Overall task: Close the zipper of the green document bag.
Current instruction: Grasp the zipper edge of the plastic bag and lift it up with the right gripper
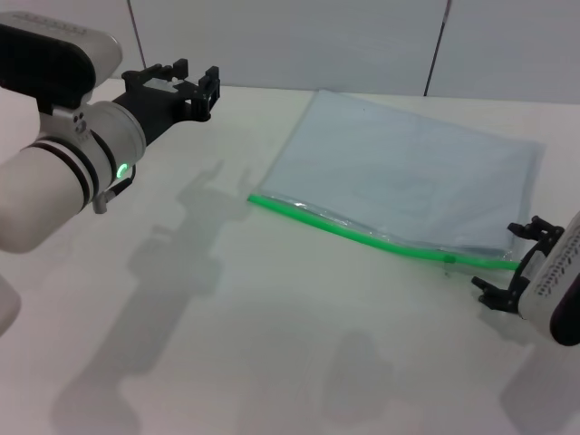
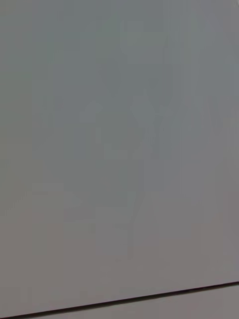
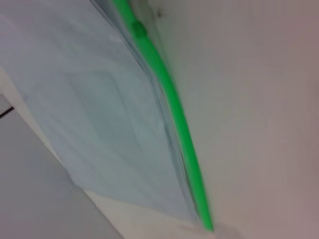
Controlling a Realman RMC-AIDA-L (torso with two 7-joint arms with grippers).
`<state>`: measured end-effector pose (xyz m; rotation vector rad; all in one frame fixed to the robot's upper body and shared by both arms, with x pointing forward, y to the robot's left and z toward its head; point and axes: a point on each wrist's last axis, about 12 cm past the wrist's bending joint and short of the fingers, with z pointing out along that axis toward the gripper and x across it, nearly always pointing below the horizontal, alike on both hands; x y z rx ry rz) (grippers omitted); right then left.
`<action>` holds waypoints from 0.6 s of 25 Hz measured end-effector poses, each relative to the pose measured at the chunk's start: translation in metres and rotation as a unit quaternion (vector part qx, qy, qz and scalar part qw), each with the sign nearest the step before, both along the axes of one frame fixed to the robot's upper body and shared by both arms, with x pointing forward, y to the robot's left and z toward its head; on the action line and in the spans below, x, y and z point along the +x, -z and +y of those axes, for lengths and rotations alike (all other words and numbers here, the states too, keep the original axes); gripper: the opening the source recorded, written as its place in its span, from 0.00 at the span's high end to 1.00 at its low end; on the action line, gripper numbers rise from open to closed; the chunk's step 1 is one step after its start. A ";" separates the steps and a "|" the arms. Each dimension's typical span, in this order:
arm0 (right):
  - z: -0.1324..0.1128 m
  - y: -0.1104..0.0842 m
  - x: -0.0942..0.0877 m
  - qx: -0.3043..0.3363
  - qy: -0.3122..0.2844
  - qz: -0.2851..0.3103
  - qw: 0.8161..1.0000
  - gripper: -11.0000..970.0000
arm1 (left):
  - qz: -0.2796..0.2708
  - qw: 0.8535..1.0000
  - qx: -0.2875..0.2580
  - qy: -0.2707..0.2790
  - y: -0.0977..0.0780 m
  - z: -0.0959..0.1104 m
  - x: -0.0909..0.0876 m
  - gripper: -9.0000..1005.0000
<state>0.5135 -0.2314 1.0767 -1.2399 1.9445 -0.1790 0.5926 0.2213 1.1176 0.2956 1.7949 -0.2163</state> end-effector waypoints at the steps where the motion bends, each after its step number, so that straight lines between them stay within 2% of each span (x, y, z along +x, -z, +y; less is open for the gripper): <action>1: -0.001 0.000 0.001 -0.007 0.000 -0.007 1.000 0.09 | 0.000 1.000 0.000 0.000 0.000 0.000 0.000 0.58; 9: -0.007 0.008 0.005 -0.038 0.003 -0.050 0.998 0.09 | 0.001 1.000 0.000 0.001 0.000 -0.001 0.001 0.58; 15: -0.010 0.018 0.003 -0.070 -0.009 -0.050 0.996 0.09 | 0.002 1.000 0.001 0.000 0.001 -0.001 0.001 0.58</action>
